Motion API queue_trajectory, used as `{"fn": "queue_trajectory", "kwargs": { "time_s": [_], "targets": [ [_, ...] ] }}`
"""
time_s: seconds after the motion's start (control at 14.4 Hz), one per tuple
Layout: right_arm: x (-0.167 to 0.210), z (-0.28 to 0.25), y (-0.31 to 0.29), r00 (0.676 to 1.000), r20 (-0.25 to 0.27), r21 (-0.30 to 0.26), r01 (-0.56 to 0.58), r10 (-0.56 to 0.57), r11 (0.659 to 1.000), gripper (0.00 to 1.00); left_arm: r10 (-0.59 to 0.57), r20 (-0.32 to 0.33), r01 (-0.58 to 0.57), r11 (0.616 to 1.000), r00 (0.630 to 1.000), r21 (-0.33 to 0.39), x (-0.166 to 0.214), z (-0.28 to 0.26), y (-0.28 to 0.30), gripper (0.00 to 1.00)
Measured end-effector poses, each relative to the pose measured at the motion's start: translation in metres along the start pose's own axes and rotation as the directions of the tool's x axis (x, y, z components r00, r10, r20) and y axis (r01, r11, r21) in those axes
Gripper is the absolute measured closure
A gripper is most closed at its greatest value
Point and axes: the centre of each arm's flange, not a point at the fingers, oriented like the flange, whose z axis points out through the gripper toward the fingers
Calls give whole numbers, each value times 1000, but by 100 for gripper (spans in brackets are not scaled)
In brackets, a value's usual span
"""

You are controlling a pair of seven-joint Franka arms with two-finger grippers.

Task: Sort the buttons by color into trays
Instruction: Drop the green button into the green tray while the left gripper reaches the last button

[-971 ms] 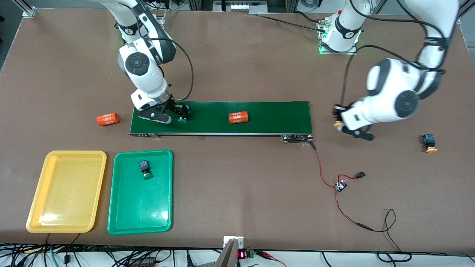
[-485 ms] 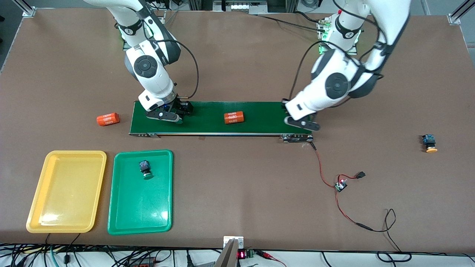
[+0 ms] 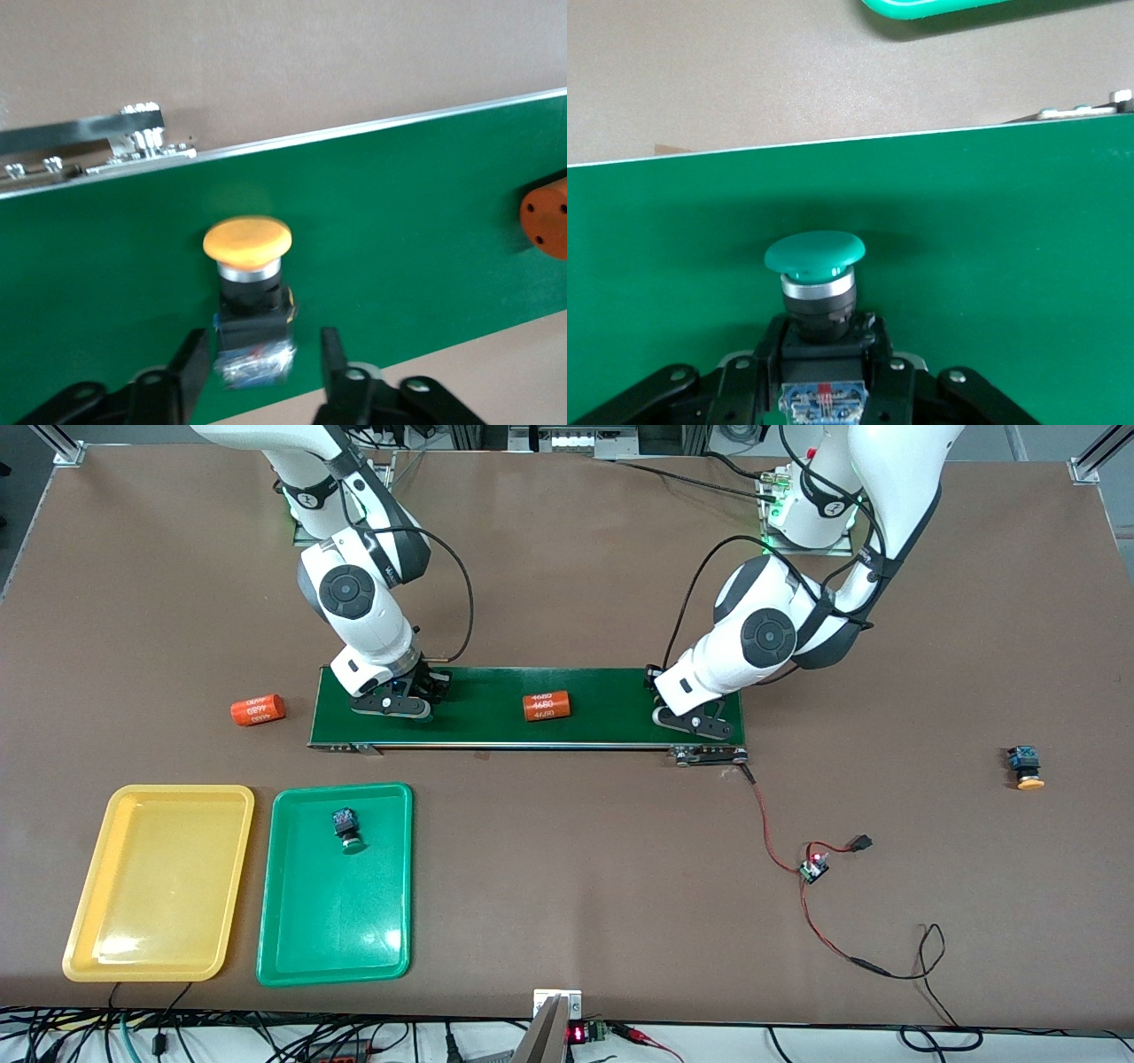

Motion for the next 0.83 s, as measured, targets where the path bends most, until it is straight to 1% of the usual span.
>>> {"fn": "queue_trajectory", "kwargs": {
  "time_s": [0.14,0.21,0.28,0.42,0.49,0.62,0.69,0.83],
  "targets": [
    [2,0,4,1000,0,-1,-5,5,1000,59,-10,5,10,1000,1000,9,2,-15,-6,19],
    [5,-2,7,1000,-3,-1,3,-3,1000,59,-23,14,22,1000,1000,19,3,-28,-13,8],
    [11,-7,11,1000,-11,0,18,-18,1000,59,-42,22,42,999,999,32,3,-44,-24,1],
    [31,-29,22,999,-31,-6,36,-36,999,59,-106,41,103,993,994,63,2,-77,-59,0],
    [45,-45,28,998,-46,-9,47,-48,999,59,-158,49,153,985,986,81,2,-91,-87,0],
    [76,-79,40,993,-91,-8,72,-73,997,59,-275,60,266,955,960,128,4,-111,-166,0],
    [90,-92,46,990,-111,-7,86,-86,996,59,-306,59,293,942,950,163,3,-117,-208,0],
    [115,-102,60,984,-140,-11,114,-114,993,59,-301,54,280,929,952,242,-2,-126,-275,0]
  ]
}}
